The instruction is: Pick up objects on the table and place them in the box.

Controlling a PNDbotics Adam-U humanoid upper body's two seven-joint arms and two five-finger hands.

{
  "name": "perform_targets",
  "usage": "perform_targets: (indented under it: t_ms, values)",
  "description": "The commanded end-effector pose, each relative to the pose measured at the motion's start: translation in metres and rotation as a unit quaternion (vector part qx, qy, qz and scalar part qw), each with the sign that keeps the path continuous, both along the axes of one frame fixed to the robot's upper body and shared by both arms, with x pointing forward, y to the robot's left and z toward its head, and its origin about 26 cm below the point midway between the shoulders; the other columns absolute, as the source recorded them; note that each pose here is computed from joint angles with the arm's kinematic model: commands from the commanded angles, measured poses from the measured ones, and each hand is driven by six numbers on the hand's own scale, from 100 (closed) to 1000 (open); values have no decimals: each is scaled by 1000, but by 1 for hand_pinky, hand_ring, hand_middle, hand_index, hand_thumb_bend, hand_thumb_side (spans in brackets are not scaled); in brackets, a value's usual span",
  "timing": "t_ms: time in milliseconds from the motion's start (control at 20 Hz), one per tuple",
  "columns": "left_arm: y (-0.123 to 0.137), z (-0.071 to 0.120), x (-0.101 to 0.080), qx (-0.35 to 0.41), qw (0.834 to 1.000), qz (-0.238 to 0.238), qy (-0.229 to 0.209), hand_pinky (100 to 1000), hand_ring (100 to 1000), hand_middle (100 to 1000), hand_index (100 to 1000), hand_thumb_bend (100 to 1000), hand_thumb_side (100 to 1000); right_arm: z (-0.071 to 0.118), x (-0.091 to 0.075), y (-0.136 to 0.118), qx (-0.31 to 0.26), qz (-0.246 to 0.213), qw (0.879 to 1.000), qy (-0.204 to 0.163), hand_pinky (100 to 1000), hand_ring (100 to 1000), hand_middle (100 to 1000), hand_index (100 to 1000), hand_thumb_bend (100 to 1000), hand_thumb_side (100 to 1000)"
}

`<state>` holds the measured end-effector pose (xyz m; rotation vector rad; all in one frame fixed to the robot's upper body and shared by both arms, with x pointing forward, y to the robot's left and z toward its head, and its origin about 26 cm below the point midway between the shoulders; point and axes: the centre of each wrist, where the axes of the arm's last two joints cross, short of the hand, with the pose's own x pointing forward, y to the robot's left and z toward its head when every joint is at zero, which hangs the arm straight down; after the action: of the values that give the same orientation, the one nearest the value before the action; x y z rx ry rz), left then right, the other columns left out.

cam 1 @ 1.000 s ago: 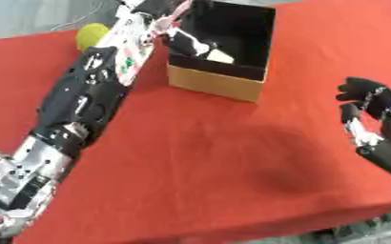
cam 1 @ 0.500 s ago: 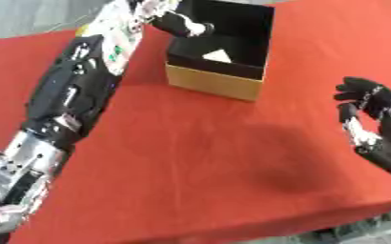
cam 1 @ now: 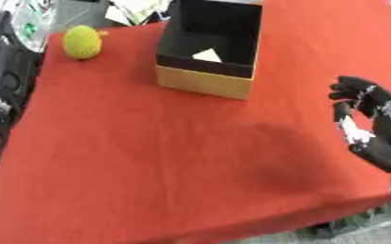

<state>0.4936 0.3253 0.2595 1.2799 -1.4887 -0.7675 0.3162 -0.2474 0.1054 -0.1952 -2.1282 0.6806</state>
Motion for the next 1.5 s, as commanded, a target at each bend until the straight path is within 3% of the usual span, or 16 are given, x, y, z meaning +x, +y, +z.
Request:
perform_targets:
  t_ms: [50, 400, 900, 1050, 1200, 1250, 1500]
  values:
    - [25, 4, 0, -7, 998, 62, 9, 716, 710, 727, 862, 647, 453, 7, 1, -4, -6, -4, 1000, -12, 697, 746, 741, 862, 100, 504]
    - [35, -43, 6, -14, 994, 76, 80, 711, 703, 726, 856, 615, 452, 9, 2, -3, -6, -1, 1000, -14, 697, 746, 741, 862, 100, 509]
    - [37, -74, 3, -5, 988, 96, 124, 691, 667, 690, 840, 573, 347, 10, 2, -3, -4, 0, 1000, -15, 697, 746, 741, 862, 100, 512]
    - [38, -76, 2, 0, 988, 106, 116, 665, 626, 639, 800, 540, 237, 10, 2, -3, -4, 0, 1000, -16, 697, 746, 741, 862, 100, 508]
    - [37, -78, 1, 10, 988, 122, 98, 653, 607, 613, 776, 523, 202, 10, 2, -3, -4, 0, 1000, -15, 696, 746, 741, 862, 100, 513]
    - [38, -80, 1, 14, 987, 128, 93, 633, 578, 575, 744, 506, 137, 10, 2, -3, -4, 0, 1000, -15, 696, 746, 741, 862, 100, 514]
    - [38, -84, 0, 31, 986, 151, 63, 573, 496, 471, 637, 416, 100, 10, 3, -3, -4, -1, 1000, -16, 696, 746, 741, 862, 100, 516]
